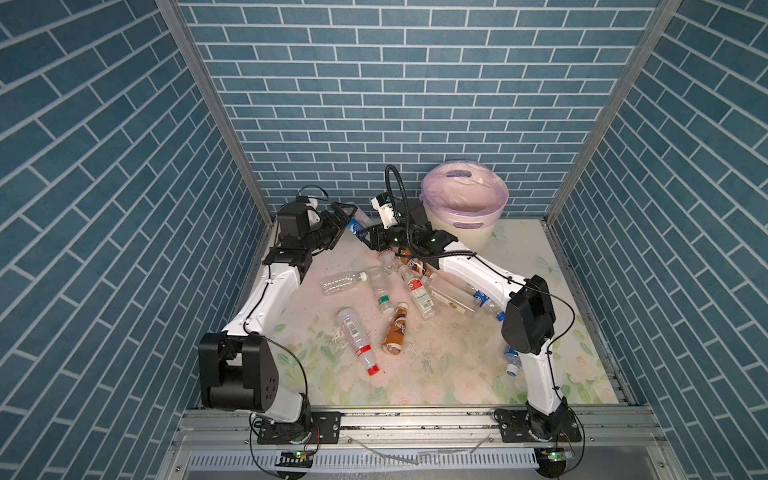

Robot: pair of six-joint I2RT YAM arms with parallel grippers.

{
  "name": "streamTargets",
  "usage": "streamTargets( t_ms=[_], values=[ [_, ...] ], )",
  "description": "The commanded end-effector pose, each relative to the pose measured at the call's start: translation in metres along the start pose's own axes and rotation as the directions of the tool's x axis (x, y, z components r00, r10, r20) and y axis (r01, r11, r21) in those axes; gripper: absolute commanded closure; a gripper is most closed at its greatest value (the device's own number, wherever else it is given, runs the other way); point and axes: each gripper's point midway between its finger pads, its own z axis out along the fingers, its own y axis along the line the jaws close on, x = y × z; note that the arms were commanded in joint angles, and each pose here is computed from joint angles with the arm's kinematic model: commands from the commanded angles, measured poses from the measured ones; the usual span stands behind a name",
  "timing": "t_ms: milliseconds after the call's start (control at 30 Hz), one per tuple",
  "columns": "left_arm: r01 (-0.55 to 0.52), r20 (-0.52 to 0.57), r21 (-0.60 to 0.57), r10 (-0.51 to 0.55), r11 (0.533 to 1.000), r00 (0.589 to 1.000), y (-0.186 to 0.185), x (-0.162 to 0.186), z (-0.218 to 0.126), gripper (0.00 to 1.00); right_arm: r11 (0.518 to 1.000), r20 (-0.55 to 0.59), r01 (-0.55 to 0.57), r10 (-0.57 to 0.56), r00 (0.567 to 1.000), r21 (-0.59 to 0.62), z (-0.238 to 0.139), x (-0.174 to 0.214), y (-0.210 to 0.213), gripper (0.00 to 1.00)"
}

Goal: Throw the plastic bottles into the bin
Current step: 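Close the right gripper on the bottle while the left gripper opens, then carry the bottle over the bin with the right gripper and release it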

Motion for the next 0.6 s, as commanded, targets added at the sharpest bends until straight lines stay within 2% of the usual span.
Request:
streamTargets(
  t_ms=[0, 167, 267, 367, 567],
  values=[
    [-0.113, 0.052, 0.123, 0.107, 0.986, 0.993, -0.044, -0.010, -0.020, 0.01, 0.997, 0.072, 0.065, -0.068, 0.995, 0.048, -0.041, -0.042, 0.012, 0.67],
    [-0.219, 0.098, 0.247, 0.201, 0.944, 0.975, -0.080, -0.010, -0.037, 0.01, 0.986, 0.118, 0.107, -0.122, 0.985, 0.129, -0.086, -0.072, 0.008, 0.68],
    [-0.264, 0.115, 0.347, 0.239, 0.900, 0.964, -0.106, -0.004, -0.045, 0.01, 0.973, 0.157, 0.127, -0.159, 0.975, 0.194, -0.123, -0.093, 0.001, 0.70],
    [-0.311, 0.091, 0.414, 0.301, 0.856, 0.949, -0.129, 0.015, -0.045, 0.01, 0.945, 0.197, 0.151, -0.213, 0.957, 0.290, -0.167, -0.115, -0.008, 0.71],
    [-0.433, 0.015, 0.482, 0.487, 0.761, 0.873, -0.160, 0.075, -0.039, 0.01, 0.856, 0.296, 0.132, -0.313, 0.902, 0.500, -0.271, -0.157, -0.029, 0.72]
  ],
)
